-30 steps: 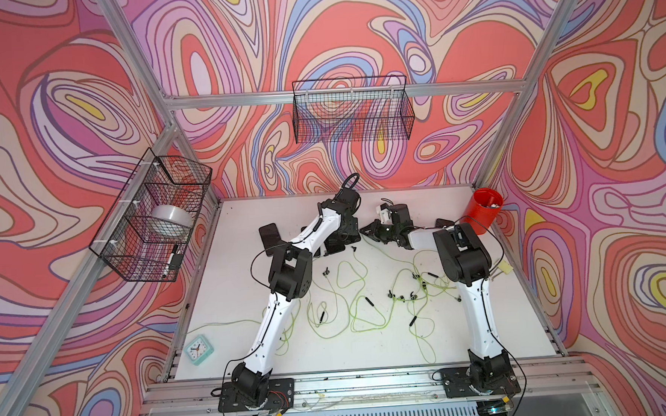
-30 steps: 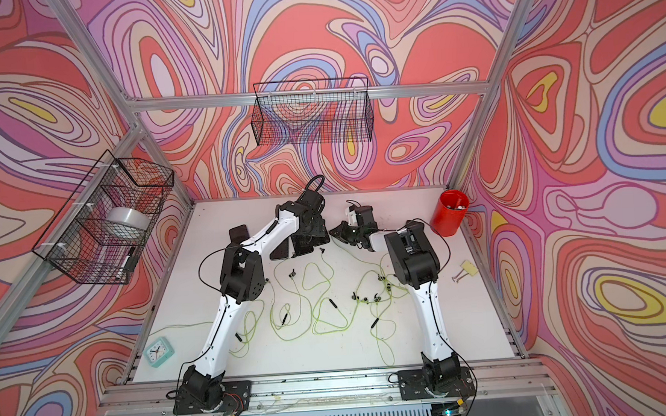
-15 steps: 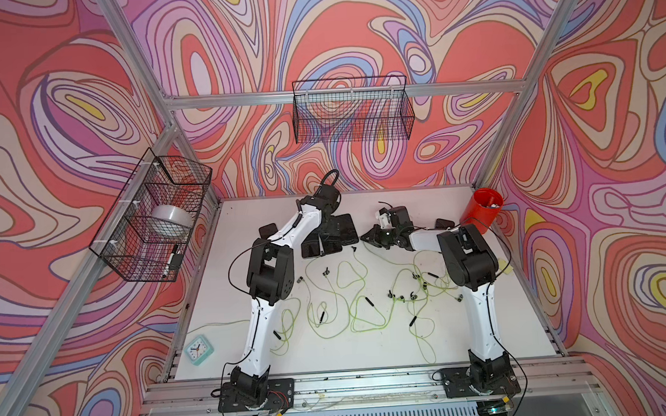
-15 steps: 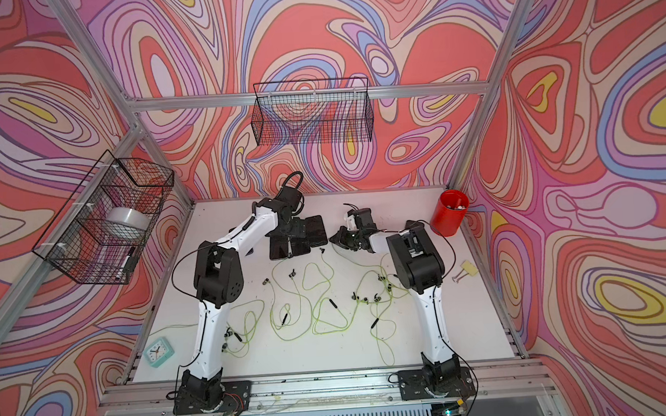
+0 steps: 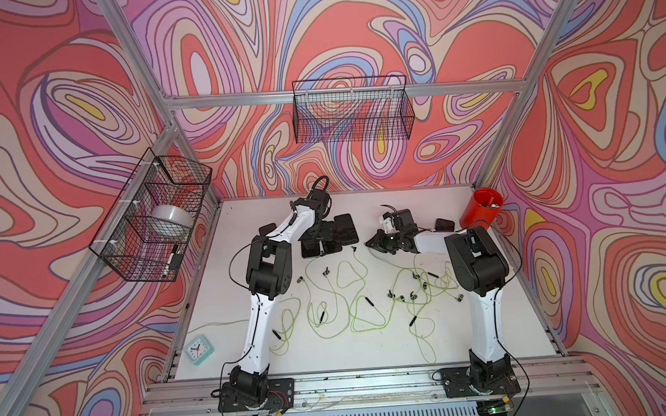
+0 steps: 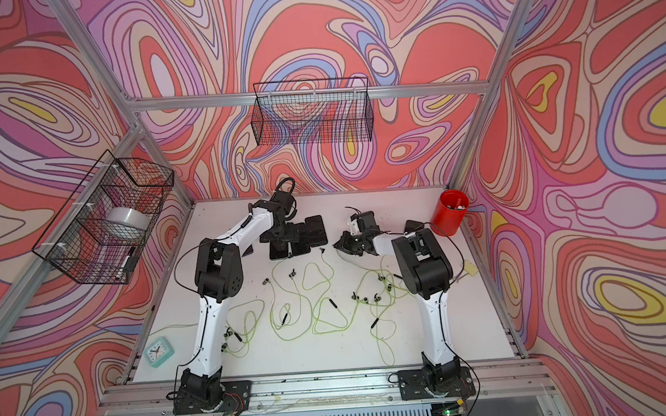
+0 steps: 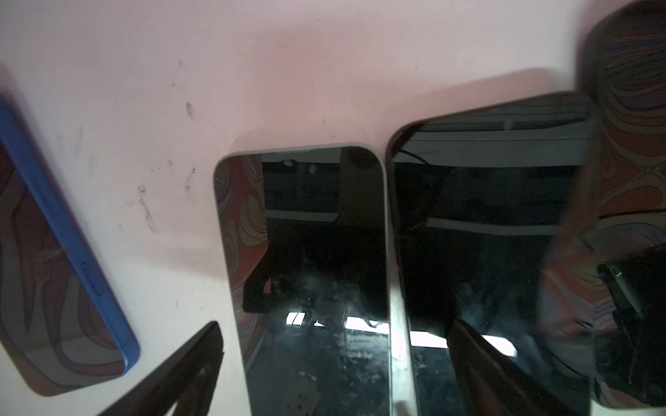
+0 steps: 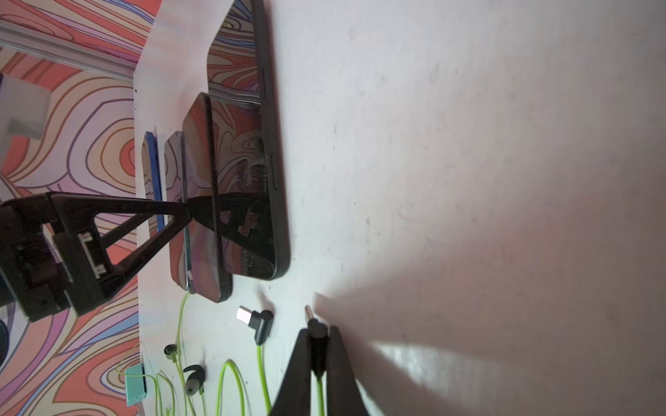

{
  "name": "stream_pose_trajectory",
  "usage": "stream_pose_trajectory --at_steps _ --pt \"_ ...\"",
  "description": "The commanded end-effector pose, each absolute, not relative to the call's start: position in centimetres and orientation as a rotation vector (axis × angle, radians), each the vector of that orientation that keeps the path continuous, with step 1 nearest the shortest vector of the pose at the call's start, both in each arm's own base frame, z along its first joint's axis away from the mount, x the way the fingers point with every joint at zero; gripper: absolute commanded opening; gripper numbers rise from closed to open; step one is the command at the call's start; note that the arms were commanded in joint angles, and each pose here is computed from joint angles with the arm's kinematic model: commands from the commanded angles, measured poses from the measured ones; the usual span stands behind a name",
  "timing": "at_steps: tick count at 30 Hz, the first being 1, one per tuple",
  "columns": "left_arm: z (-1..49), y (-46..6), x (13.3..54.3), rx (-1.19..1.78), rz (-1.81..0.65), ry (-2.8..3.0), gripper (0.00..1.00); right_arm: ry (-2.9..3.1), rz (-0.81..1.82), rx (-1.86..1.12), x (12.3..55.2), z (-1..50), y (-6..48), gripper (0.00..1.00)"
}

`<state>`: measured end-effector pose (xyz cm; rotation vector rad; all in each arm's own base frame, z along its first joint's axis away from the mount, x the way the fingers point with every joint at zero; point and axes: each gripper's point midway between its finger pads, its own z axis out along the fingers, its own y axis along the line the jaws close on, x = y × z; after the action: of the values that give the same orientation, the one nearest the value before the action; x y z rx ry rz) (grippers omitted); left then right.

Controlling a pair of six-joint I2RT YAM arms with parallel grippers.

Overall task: Plug wired earphones into phones
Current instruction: Move the phone to the center of the board, then pick up the phone at the center of the board.

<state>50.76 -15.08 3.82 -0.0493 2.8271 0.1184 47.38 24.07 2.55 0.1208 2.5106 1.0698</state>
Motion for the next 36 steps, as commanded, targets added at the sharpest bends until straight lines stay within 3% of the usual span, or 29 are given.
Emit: stream_pose_trajectory --at_steps 1,9,17,27,36 --pt "2.3 -13.5 49.2 -0.071 0.181 2.892 1.00 2.582 0.994 0.162 46.2 1.0 22.7 0.03" --pt "4.1 -13.1 48.8 -0.071 0.101 2.861 1.00 2.586 0.979 0.159 46.2 1.1 22.4 0.03" --pt "1.8 -12.8 47.3 -0.050 0.050 2.969 1.00 2.584 0.972 0.170 46.2 1.1 22.1 0.03" --pt "-0.2 -12.7 46.0 -0.034 0.021 3.077 0.91 2.575 0.963 0.175 46.1 1.5 21.9 0.02" --pt "-1.9 -12.0 45.1 -0.036 0.040 3.145 0.74 2.577 0.947 0.178 45.6 1.7 21.5 0.03"
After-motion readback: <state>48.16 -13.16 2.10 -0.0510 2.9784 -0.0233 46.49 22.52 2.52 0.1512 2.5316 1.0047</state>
